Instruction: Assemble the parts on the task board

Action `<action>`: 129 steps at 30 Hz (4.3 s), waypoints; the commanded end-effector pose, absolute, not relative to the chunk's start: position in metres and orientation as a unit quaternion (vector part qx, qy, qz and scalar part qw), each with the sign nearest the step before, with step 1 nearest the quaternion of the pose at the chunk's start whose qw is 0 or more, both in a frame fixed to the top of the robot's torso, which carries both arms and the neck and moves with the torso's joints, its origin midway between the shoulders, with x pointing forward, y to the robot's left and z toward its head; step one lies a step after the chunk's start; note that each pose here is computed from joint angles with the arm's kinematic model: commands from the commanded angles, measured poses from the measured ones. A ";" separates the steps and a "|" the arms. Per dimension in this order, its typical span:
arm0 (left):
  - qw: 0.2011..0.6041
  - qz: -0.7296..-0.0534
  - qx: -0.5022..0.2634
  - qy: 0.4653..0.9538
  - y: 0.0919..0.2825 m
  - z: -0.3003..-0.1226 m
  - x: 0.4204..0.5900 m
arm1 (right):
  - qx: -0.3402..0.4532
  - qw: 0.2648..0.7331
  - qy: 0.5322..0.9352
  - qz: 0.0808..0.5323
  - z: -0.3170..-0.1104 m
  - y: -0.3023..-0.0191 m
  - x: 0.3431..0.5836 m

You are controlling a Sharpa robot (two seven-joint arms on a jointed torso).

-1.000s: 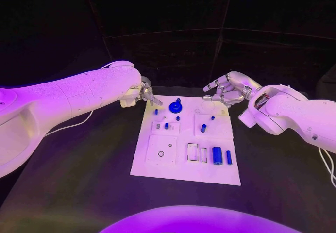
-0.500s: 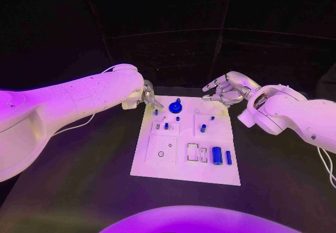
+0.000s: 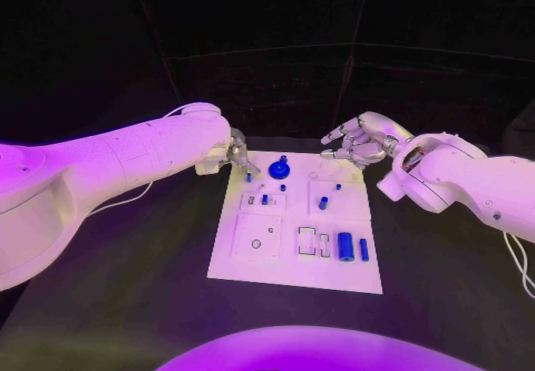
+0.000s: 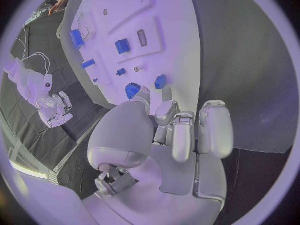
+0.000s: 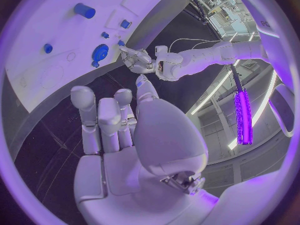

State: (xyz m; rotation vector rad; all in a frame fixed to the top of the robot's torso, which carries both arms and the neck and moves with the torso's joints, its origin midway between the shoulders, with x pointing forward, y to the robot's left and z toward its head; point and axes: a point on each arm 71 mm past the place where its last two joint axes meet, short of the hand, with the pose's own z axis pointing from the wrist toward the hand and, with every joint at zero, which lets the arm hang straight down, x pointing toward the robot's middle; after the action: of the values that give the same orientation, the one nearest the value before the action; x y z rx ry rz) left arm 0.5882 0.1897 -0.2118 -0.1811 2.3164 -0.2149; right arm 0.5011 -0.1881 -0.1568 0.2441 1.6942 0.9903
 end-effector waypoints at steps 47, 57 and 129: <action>0.387 -0.122 -0.091 0.909 0.188 -0.215 0.585 | 0.104 0.550 0.714 0.420 -0.155 -0.188 0.501; 0.401 -0.143 -0.118 0.897 0.197 -0.204 0.575 | 0.104 0.550 0.715 0.418 -0.156 -0.189 0.501; 0.376 -0.161 -0.099 0.907 0.200 -0.235 0.515 | 0.104 0.548 0.717 0.418 -0.156 -0.194 0.500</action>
State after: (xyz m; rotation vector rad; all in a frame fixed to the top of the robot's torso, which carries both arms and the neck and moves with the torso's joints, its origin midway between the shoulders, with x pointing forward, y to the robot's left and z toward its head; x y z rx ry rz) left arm 0.5167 0.2000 -0.2328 -0.2692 2.2948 -0.4287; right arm 0.5002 -0.1952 -0.1570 0.2524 1.6985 0.9801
